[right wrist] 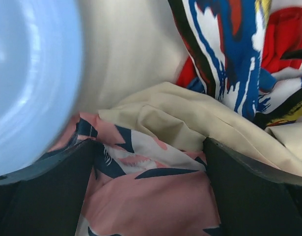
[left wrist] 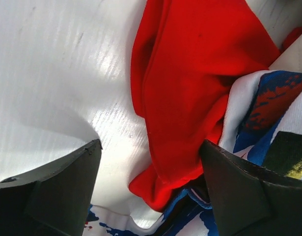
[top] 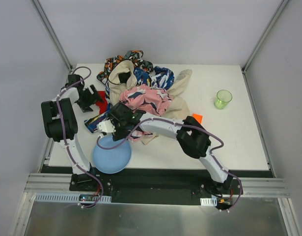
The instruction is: Pick out a specific cloth from the pile
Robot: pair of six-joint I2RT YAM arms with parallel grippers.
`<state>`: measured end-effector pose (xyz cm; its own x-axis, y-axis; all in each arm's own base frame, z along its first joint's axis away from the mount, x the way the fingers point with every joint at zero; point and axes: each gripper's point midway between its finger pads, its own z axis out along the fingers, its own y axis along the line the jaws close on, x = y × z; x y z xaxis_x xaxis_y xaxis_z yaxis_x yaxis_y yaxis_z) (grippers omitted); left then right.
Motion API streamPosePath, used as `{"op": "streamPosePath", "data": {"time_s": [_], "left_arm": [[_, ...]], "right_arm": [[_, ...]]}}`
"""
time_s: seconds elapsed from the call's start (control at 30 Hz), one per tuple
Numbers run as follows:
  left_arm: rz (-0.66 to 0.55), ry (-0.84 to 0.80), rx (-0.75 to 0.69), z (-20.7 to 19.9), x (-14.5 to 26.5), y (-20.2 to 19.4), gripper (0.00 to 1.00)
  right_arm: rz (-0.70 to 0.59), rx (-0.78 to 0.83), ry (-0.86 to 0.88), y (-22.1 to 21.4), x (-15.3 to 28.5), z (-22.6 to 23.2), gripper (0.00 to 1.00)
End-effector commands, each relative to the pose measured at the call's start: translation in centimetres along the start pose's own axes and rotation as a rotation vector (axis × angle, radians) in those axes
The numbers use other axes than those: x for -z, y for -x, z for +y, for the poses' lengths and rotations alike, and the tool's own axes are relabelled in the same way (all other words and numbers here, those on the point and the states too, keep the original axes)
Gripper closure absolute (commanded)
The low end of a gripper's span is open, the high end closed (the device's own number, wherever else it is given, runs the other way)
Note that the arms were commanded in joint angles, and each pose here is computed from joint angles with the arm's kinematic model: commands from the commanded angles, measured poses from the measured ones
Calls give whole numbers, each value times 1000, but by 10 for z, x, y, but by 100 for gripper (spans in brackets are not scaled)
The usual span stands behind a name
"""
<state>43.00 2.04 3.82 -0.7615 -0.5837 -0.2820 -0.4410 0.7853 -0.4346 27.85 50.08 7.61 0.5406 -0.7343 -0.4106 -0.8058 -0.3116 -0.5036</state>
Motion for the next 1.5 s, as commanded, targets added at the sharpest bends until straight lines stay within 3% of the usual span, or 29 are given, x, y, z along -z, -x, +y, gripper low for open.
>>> {"op": "streamPosePath", "data": {"time_s": [0.0, 0.1, 0.17, 0.27, 0.33, 0.37, 0.47, 0.67, 0.93, 1.1, 1.2, 1.37, 1.47], "left_arm": [[83, 1, -30, -1, -16, -16, 26], [109, 3, -40, -1, -23, -23, 43], [119, -11, -51, -3, -23, -25, 60], [113, -4, -59, -1, -22, -24, 95], [102, 8, -67, 0, -18, -22, 100], [97, 5, -73, -1, -16, -21, 100], [89, 16, -87, 1, -12, -22, 100], [45, 75, -90, 11, 4, -24, 100], [-15, 117, -79, 18, 22, -15, 100], [-97, 135, -75, 15, 51, -9, 100], [-206, 131, -79, 5, 85, 6, 100], [-474, -22, -98, -55, 183, 45, 100], [-652, -141, -204, -109, 258, 63, 100]], "right_arm": [[184, 18, -151, -51, -9, -55, 4], [234, -46, -186, -69, -17, -73, 1], [250, -55, -182, -75, -26, -75, 11], [260, -113, -221, -87, -30, -84, 50], [306, -158, -291, -100, -23, -101, 77], [335, -180, -346, -108, -17, -113, 99], [349, -260, -500, -122, 12, -151, 99], [253, -546, -896, -145, 113, -237, 99], [210, -859, -1112, -209, 173, -266, 99], [202, -959, -1073, -243, 159, -265, 99], [181, -979, -993, -246, 135, -256, 99], [137, -996, -904, -239, 110, -245, 99], [136, -1007, -863, -241, 98, -237, 99]]}}
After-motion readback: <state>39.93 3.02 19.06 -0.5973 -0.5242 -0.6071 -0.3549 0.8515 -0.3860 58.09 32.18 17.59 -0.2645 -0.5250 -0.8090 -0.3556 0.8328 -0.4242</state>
